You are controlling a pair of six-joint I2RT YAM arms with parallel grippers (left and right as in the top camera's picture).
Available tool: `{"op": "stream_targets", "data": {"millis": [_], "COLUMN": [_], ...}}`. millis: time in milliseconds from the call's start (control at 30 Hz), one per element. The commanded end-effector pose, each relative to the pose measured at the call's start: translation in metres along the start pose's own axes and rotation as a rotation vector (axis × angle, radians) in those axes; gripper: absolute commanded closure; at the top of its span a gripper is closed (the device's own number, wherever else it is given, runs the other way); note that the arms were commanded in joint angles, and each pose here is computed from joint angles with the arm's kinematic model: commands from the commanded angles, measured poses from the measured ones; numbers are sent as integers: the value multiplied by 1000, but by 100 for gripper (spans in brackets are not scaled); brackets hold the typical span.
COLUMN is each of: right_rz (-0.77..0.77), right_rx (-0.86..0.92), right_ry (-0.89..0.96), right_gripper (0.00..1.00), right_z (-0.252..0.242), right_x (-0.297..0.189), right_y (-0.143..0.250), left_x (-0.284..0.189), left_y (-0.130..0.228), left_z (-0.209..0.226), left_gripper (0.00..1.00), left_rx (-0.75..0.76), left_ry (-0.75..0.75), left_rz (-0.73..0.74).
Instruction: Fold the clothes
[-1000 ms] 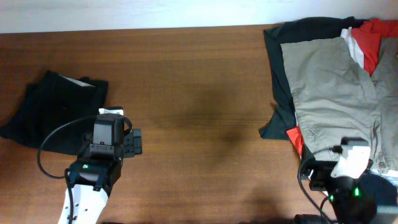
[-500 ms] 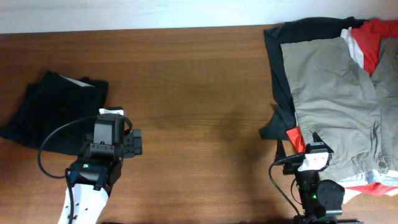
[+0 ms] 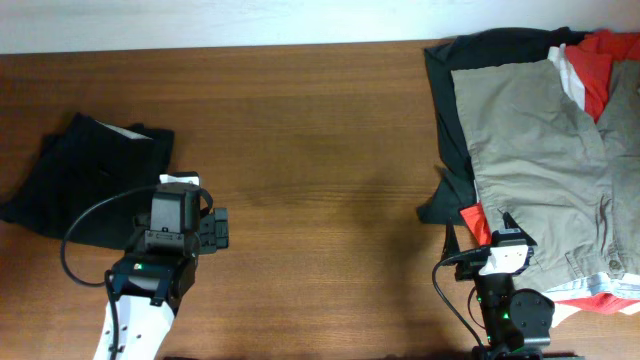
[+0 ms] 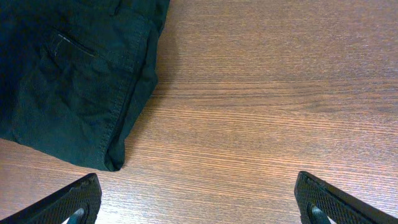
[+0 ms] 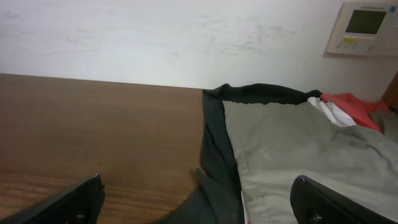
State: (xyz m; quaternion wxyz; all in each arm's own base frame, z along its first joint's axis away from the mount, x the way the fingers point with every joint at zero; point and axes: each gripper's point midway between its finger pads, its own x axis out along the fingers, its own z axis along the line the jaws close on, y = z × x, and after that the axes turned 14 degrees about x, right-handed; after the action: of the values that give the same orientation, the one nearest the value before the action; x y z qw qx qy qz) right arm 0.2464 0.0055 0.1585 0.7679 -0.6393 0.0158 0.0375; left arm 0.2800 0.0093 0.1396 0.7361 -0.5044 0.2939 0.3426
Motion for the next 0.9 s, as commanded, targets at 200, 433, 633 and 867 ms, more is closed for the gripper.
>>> {"op": "stream_targets", "data": {"millis": [200, 433, 633, 867], "right_rz": [1, 1, 1, 1], "right_rx": [-7, -7, -7, -7], "right_ry": [0, 1, 1, 0], "right_gripper": [1, 1, 1, 1], "right_z": [0, 0, 0, 0], "right_x": [0, 0, 0, 0], "right_y": [2, 2, 2, 2], "left_x": [-54, -39, -37, -37], "left_y": [-7, 2, 15, 15], "left_z": [2, 1, -7, -6], "left_gripper": [1, 1, 1, 1], "left_rx": [-116, -225, -204, -204], "left_ry": [56, -26, -3, -3], "left_rz": [-398, -893, -863, -864]}}
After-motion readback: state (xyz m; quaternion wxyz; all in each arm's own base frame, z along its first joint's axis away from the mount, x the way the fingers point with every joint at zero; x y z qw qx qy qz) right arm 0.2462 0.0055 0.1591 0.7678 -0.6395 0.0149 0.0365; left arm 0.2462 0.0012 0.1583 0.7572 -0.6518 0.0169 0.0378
